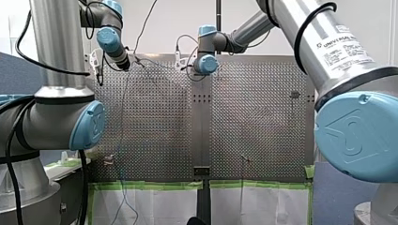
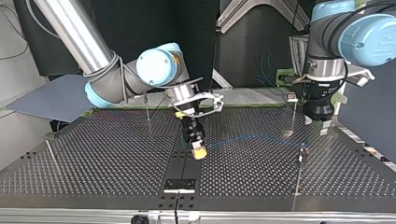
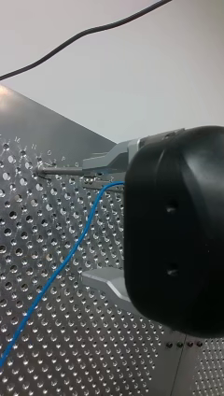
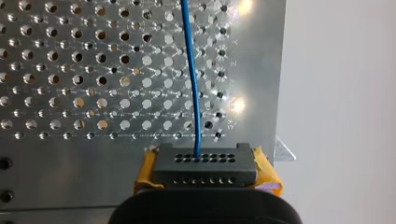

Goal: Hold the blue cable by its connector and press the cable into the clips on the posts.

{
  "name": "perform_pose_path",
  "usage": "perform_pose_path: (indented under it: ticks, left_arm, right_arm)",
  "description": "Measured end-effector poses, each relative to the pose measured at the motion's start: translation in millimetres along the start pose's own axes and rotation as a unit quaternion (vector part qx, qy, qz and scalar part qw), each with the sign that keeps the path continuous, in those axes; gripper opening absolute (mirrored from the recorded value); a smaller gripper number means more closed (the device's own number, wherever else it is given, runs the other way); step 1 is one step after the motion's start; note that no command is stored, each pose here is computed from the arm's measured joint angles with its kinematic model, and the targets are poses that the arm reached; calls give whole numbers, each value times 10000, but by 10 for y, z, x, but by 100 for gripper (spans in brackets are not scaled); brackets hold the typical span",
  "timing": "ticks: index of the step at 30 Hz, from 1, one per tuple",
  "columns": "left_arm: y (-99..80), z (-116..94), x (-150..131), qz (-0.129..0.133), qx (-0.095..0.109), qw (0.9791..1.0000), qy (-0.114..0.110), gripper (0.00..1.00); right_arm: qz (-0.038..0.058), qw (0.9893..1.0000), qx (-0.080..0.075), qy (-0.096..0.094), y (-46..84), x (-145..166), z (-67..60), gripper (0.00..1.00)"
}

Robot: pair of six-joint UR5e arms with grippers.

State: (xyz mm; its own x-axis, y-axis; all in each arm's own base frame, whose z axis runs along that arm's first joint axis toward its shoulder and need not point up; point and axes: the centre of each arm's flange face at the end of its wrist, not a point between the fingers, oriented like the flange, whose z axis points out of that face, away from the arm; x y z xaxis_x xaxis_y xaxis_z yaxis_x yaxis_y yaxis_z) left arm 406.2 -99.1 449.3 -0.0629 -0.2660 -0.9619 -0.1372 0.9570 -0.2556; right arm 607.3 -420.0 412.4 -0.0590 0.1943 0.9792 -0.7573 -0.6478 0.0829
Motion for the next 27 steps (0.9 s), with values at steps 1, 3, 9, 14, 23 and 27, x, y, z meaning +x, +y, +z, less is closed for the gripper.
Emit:
perform_pose_path:
  ticks: [1, 3, 9, 14, 23, 27]
  left_arm:
    - [0, 0, 0, 0, -1, 10000, 0, 100]
    - [1, 0, 0, 0, -2, 10000, 0, 100]
    - [-3, 5, -21, 73, -1, 10000, -26, 100]
    - [-18, 62, -149, 262, 25, 9994, -234, 100]
    - [-85, 152, -246, 617, 239, 9962, -561, 100]
    - [-117, 155, -249, 769, 331, 9947, -594, 100]
  right_arm:
    - [-31, 10000, 19, 0, -14, 4, -7, 0]
    - [-62, 10000, 43, -2, -31, 6, -14, 0]
    - [-22, 10000, 6, -56, 19, -57, -25, 0]
    - [24, 9999, -76, -125, 111, -145, -32, 0]
    - [54, 9998, -118, -143, 160, -183, -25, 0]
    - [57, 9998, -124, -144, 174, -187, -22, 0]
